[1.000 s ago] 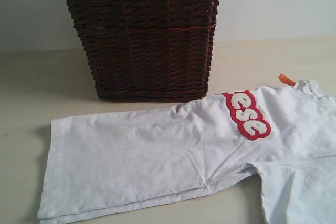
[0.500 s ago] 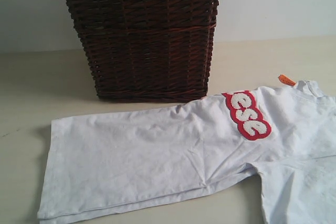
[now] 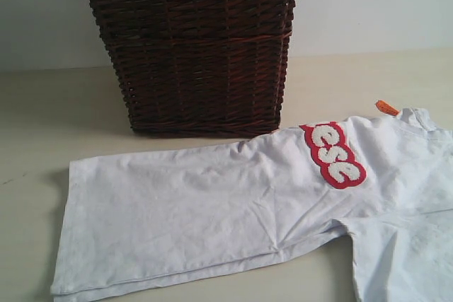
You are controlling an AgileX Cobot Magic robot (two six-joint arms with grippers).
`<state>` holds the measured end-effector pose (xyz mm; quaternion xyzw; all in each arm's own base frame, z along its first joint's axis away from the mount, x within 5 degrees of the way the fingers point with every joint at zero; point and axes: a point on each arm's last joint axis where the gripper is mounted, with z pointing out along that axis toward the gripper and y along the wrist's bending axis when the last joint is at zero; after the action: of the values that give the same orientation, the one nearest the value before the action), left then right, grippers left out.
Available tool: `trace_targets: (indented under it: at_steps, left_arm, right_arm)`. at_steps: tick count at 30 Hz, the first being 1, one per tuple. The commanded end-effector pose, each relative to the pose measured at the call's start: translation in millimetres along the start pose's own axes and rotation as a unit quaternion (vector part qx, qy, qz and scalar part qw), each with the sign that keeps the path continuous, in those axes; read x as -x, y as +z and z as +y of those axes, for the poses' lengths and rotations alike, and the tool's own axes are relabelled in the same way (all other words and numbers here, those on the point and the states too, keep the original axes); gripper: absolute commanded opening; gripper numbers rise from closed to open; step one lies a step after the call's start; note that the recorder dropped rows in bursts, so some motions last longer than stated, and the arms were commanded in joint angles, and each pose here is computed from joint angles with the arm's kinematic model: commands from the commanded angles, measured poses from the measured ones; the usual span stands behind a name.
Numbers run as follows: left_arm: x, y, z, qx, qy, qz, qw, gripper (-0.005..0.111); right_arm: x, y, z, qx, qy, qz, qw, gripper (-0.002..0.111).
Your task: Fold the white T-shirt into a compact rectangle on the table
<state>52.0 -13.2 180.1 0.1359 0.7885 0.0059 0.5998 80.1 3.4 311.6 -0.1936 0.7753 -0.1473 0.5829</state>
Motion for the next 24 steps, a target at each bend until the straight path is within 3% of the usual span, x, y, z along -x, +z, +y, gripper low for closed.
trace_targets:
  at_steps: [1,13,21,24]
  left_arm:
    - [-2,2,0.8,0.003,0.002,0.016,1.0,0.002]
    - [2,4,1.7,0.004,-0.025,0.007,1.0,0.002]
    - [0,4,2.2,0.006,-0.008,0.013,1.0,0.002]
    - [0,4,2.1,0.005,-0.007,0.015,1.0,0.002]
  right_arm:
    - [-1,0,0,-0.004,-0.029,-0.002,1.0,0.0]
    - [-2,0,5,0.024,-0.029,0.006,0.999,0.0]
    - [-2,1,4,0.023,-0.028,0.006,0.999,0.0]
    - [0,10,-1,0.02,0.021,-0.01,1.0,0.0]
